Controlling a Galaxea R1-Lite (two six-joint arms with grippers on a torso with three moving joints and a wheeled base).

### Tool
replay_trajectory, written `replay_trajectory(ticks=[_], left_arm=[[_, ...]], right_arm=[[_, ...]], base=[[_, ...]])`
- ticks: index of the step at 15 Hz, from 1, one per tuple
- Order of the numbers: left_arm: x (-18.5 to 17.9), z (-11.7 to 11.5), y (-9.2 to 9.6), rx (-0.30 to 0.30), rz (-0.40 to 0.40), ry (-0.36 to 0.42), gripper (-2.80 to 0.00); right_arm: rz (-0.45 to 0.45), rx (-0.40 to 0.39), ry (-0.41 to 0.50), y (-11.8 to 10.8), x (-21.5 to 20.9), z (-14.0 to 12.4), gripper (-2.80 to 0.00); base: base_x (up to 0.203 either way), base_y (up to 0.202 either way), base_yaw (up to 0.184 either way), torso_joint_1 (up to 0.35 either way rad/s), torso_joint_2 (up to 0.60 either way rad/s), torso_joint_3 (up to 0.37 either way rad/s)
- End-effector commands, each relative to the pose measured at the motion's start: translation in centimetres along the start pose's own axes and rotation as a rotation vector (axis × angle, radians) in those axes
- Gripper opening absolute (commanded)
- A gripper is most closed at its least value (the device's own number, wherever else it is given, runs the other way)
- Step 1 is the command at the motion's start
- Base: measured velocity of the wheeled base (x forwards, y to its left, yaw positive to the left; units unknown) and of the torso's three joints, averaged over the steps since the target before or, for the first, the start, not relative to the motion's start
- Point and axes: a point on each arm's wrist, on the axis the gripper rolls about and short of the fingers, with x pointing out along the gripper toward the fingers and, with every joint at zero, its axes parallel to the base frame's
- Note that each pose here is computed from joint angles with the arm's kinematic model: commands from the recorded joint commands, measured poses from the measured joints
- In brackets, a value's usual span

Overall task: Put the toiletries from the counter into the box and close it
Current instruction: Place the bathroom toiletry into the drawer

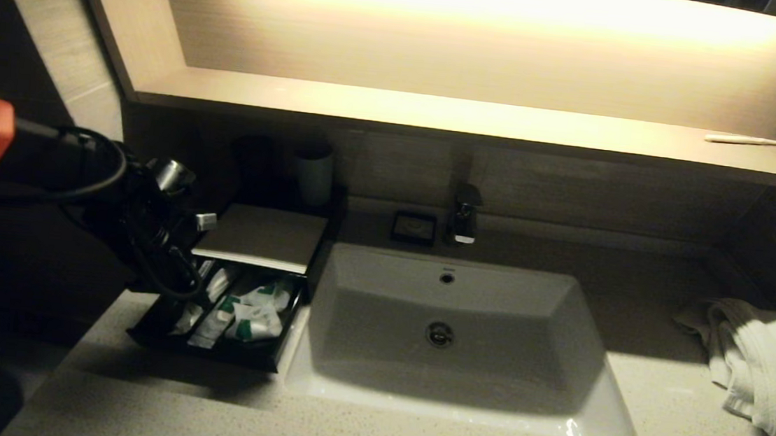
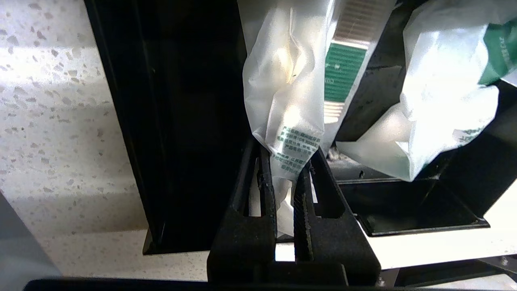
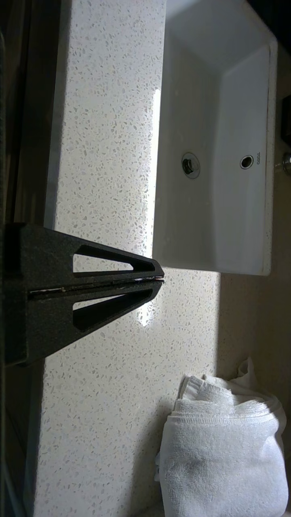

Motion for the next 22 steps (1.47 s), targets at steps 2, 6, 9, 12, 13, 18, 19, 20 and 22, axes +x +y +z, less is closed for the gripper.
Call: replay_trajectory(ticks=[2, 6, 9, 12, 13, 18, 19, 20, 22], left_arm=[[0.3, 0.4, 0.0, 0.001, -0.001, -0.001, -2.8], [0.6, 0.6, 0.1, 0.003, 0.001, -0.001, -2.8], [0.8, 1.0, 0.2, 0.004, 0.001, -0.005, -2.8], [0.8, 1.2, 0.2, 0.004, 0.001, -0.012, -2.8], [0.8, 1.3, 0.2, 0.003, 0.002, -0.016, -2.8], [0.0, 1.5, 0.1, 0.004, 0.002, -0.033, 0.0], [-0.3, 1.5, 0.0, 0.006, 0.003, -0.039, 0.0], [-0.5, 1.5, 0.0, 0.006, 0.003, -0.043, 0.0], [-1.8, 1.3, -0.2, 0.01, 0.004, -0.073, 0.0]], right_arm=[[0.001, 0.0, 0.0, 0.0, 0.0, 0.0, -2.8], [0.001, 0.0, 0.0, 0.0, 0.0, 0.0, -2.8], [0.001, 0.0, 0.0, 0.0, 0.0, 0.0, -2.8], [0.001, 0.0, 0.0, 0.0, 0.0, 0.0, -2.8], [0.001, 0.0, 0.0, 0.0, 0.0, 0.0, -2.8], [0.001, 0.0, 0.0, 0.0, 0.0, 0.0, -2.8], [0.001, 0.0, 0.0, 0.0, 0.0, 0.0, -2.8], [0.001, 0.0, 0.0, 0.0, 0.0, 0.0, -2.8], [0.001, 0.0, 0.0, 0.0, 0.0, 0.0, -2.8]], base=[[0.0, 0.0, 0.0, 0.0, 0.0, 0.0], [0.0, 0.0, 0.0, 0.0, 0.0, 0.0], [0.0, 0.0, 0.0, 0.0, 0.0, 0.0], [0.0, 0.0, 0.0, 0.0, 0.0, 0.0], [0.0, 0.0, 0.0, 0.0, 0.0, 0.0], [0.0, 0.0, 0.0, 0.0, 0.0, 0.0], [0.0, 0.0, 0.0, 0.0, 0.0, 0.0], [0.0, 0.0, 0.0, 0.0, 0.0, 0.0], [0.0, 0.0, 0.0, 0.0, 0.0, 0.0]])
